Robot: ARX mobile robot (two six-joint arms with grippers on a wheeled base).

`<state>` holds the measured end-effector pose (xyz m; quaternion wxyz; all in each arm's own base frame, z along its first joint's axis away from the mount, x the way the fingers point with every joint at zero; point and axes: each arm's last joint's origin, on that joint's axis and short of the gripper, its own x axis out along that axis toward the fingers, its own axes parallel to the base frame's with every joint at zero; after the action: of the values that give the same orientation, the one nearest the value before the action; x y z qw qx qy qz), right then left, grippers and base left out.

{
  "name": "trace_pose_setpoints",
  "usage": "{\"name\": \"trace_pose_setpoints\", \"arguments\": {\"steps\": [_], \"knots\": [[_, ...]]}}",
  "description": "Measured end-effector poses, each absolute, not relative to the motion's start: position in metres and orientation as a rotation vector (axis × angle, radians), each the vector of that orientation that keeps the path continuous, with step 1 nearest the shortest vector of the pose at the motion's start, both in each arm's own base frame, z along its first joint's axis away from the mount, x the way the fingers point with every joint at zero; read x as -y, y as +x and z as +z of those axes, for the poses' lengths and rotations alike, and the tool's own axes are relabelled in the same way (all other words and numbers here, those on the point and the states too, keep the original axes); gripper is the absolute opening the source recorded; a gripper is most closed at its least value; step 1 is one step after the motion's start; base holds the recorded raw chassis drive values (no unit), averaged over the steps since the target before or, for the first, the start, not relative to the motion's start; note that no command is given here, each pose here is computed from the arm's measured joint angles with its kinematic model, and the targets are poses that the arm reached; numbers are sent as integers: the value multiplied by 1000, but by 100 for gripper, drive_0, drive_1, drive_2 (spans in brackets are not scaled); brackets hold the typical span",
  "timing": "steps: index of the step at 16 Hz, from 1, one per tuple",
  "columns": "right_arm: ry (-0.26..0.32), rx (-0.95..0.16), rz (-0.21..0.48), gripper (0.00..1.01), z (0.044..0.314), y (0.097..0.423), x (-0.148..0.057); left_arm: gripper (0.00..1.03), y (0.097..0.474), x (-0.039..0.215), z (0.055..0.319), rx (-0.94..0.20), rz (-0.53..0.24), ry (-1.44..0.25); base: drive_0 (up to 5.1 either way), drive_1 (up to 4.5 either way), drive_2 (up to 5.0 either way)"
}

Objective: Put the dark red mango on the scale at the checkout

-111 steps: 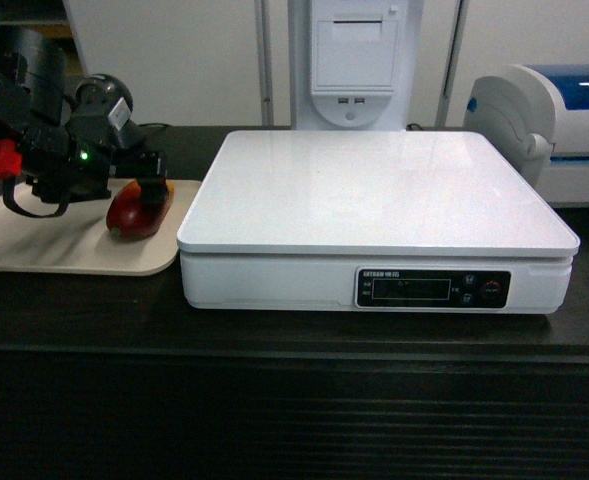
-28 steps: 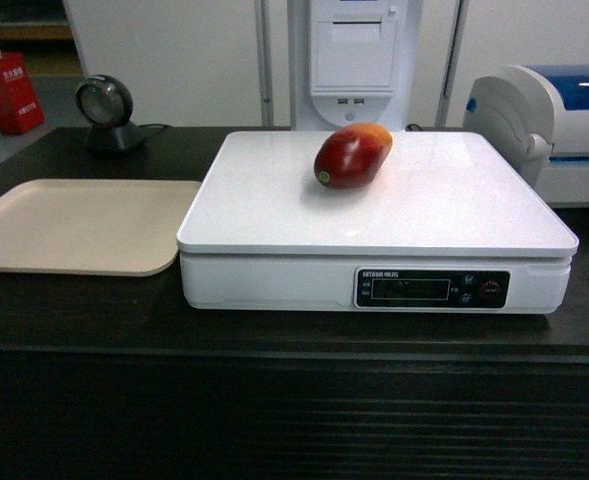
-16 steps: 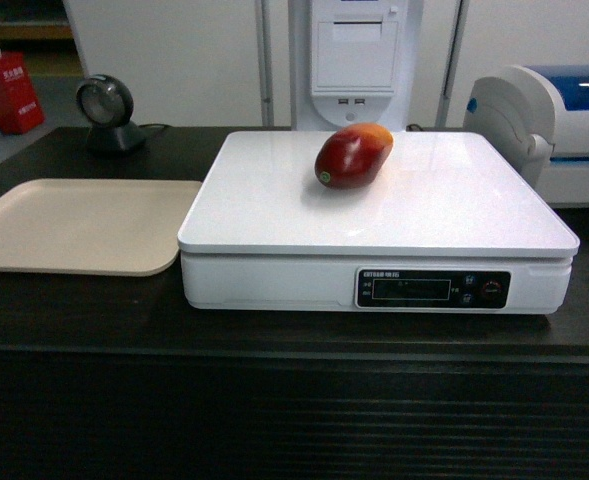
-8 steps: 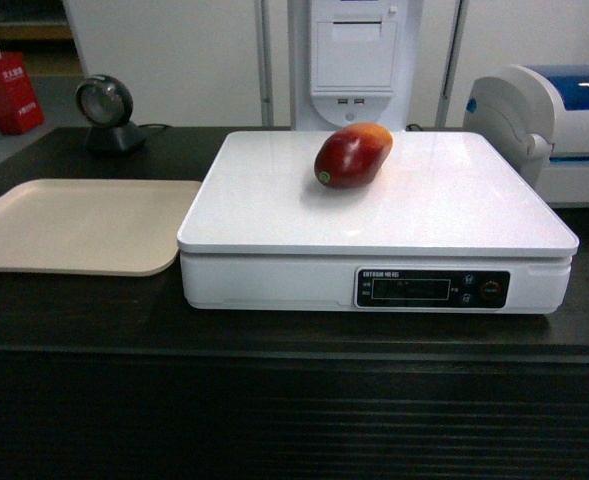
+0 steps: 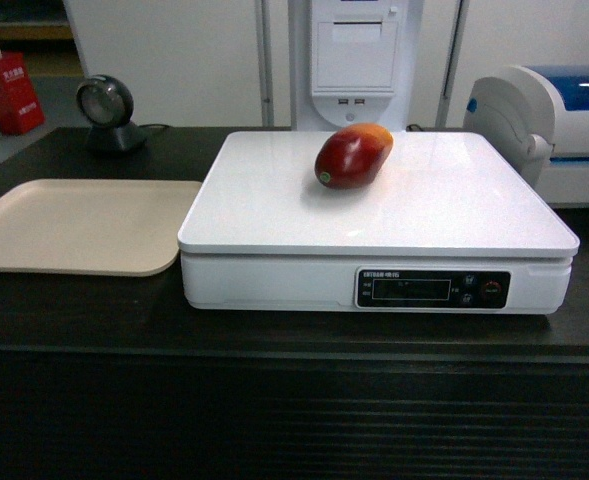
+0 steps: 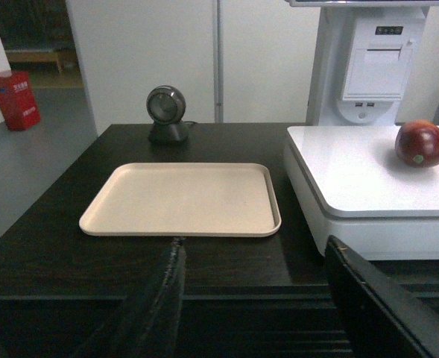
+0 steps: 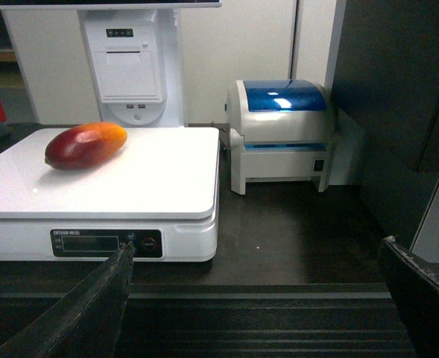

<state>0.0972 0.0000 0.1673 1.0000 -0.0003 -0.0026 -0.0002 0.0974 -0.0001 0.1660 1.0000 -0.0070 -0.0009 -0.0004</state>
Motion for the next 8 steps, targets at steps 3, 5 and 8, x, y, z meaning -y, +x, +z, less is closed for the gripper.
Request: {"name": "trace_pose_setpoints", "arguments": {"steps": [3, 5, 8], "knots": [[-1, 5, 0, 98, 167, 97, 0, 90, 97, 0, 166, 2, -1, -14, 0, 0, 0], [-1, 5, 0, 98, 167, 97, 0, 95, 97, 0, 166, 2, -1, -14, 0, 0, 0], [-1, 5, 0, 98, 167, 97, 0, 100, 97, 0, 166, 2, -1, -13, 0, 0, 0]]}}
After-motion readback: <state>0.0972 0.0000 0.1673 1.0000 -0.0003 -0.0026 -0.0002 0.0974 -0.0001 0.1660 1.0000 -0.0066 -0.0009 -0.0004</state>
